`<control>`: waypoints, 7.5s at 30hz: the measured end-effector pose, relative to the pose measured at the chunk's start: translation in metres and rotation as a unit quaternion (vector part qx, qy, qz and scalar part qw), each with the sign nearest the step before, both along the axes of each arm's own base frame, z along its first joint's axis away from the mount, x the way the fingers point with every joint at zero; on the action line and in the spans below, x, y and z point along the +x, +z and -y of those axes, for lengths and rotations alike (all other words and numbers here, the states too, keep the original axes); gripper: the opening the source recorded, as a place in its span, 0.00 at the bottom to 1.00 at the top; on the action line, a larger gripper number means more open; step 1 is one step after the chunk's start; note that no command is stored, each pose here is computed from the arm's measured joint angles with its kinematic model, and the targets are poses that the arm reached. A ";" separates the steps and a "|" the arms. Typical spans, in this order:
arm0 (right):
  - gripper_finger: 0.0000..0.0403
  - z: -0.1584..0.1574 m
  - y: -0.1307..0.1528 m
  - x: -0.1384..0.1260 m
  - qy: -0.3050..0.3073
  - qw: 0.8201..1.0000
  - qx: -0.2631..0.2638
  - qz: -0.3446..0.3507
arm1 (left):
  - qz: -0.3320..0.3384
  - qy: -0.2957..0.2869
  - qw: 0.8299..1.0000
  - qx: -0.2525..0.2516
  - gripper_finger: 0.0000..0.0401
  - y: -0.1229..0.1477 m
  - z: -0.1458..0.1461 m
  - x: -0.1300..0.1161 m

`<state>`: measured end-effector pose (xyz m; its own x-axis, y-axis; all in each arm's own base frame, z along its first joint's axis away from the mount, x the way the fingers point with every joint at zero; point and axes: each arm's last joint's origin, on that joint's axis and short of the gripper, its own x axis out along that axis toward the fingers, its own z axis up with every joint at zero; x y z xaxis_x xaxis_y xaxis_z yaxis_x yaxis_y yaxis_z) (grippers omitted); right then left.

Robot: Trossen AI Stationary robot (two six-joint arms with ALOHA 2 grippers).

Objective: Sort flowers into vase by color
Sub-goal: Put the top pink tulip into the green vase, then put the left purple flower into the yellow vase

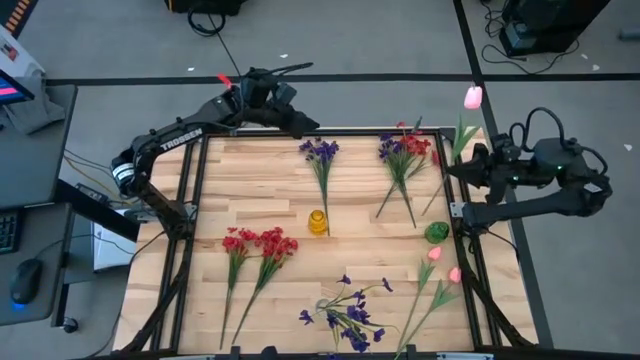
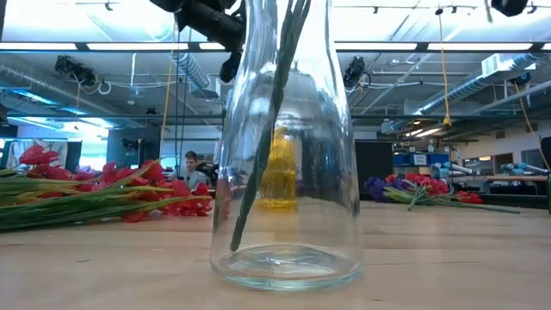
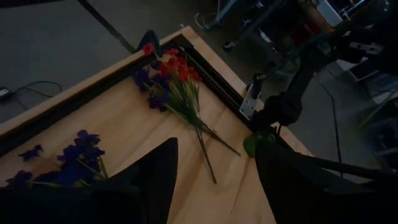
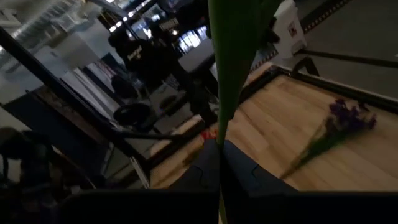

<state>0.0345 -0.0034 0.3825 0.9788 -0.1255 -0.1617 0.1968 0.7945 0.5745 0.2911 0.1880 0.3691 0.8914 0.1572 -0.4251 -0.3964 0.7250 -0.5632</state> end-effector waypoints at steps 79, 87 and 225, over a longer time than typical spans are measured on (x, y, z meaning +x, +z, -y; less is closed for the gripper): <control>0.02 -0.014 -0.111 -0.047 -0.014 0.988 -0.037 -0.148 | -0.023 0.082 0.995 0.045 0.54 0.003 0.019 0.010; 0.02 -0.016 -0.114 -0.049 0.009 0.986 -0.022 -0.165 | -0.023 0.082 0.995 0.045 0.54 0.003 0.019 0.010; 0.42 0.019 0.023 0.020 -0.138 0.977 -0.109 0.124 | -0.324 0.256 0.906 -0.090 0.43 -0.223 0.044 0.111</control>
<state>0.0549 -0.0228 0.4057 0.9083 -0.3957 0.1356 0.2979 0.8396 0.4541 0.4026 0.1436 0.1461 0.2747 0.3563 -0.8931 -0.9450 0.2715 -0.1824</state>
